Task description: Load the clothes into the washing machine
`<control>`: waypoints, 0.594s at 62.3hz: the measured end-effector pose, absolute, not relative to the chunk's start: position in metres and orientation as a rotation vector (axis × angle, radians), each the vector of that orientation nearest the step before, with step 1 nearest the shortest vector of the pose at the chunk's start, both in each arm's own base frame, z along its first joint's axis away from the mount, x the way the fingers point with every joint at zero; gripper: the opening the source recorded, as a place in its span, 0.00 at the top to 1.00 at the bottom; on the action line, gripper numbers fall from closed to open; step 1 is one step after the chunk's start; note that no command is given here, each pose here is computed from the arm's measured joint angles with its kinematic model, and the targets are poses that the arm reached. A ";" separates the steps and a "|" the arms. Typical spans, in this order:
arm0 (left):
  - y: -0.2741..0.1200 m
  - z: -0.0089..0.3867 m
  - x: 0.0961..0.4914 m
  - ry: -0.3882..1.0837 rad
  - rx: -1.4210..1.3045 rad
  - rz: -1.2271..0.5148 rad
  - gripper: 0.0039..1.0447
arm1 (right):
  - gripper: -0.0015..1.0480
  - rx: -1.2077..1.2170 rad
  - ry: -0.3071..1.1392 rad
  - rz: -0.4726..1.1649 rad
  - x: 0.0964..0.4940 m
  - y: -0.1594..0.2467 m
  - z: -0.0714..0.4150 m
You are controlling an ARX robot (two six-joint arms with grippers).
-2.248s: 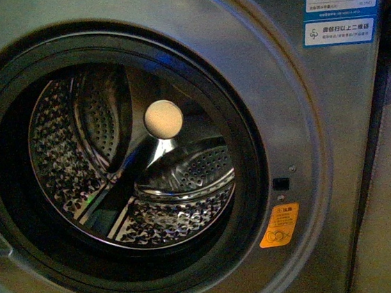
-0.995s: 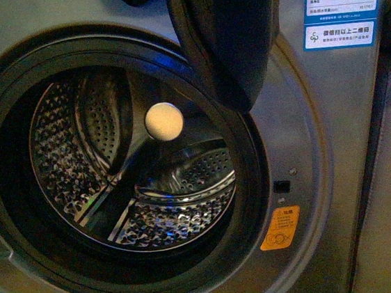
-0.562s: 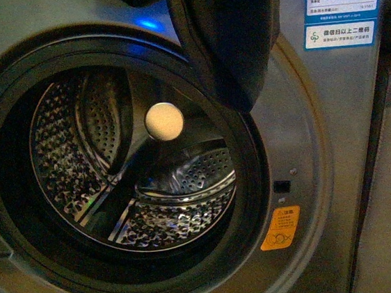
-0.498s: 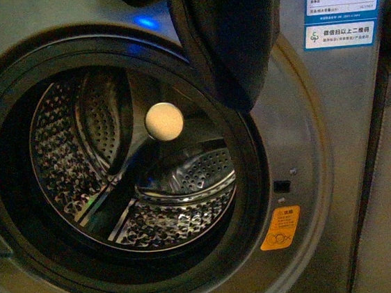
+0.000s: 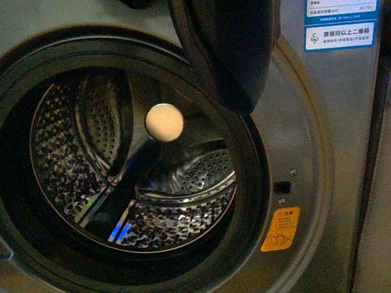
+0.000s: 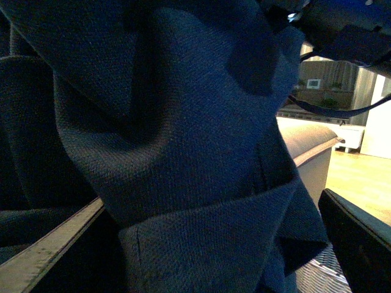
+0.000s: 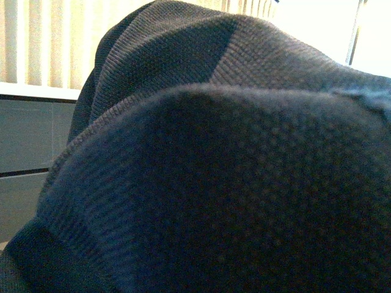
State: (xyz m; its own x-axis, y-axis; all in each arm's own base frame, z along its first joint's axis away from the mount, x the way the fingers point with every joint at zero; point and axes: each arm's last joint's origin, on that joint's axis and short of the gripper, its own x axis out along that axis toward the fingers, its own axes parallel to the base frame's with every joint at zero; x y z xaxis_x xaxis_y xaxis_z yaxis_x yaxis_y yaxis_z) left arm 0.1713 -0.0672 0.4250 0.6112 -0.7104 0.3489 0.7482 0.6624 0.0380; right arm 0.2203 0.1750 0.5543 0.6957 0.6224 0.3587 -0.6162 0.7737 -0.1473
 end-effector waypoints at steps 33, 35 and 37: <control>-0.116 0.448 0.199 -0.308 -0.196 -0.765 0.06 | 0.87 -0.016 -0.406 0.687 0.220 0.175 0.554; -0.118 0.451 0.201 -0.319 -0.208 -0.750 0.06 | 0.87 -0.016 -0.406 0.687 0.220 0.175 0.554; -0.119 0.454 0.203 -0.330 -0.230 -0.729 0.06 | 0.87 -0.016 -0.406 0.687 0.220 0.175 0.554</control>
State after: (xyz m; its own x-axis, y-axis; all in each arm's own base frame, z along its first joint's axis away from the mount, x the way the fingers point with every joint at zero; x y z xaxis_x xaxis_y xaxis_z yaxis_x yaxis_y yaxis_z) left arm 0.2027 -0.1189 0.4537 0.6980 -0.6118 0.3721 0.6834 0.7244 -0.0907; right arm 0.2204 0.1749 0.5543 0.6984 0.6193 0.3588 -0.6132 0.7763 -0.1462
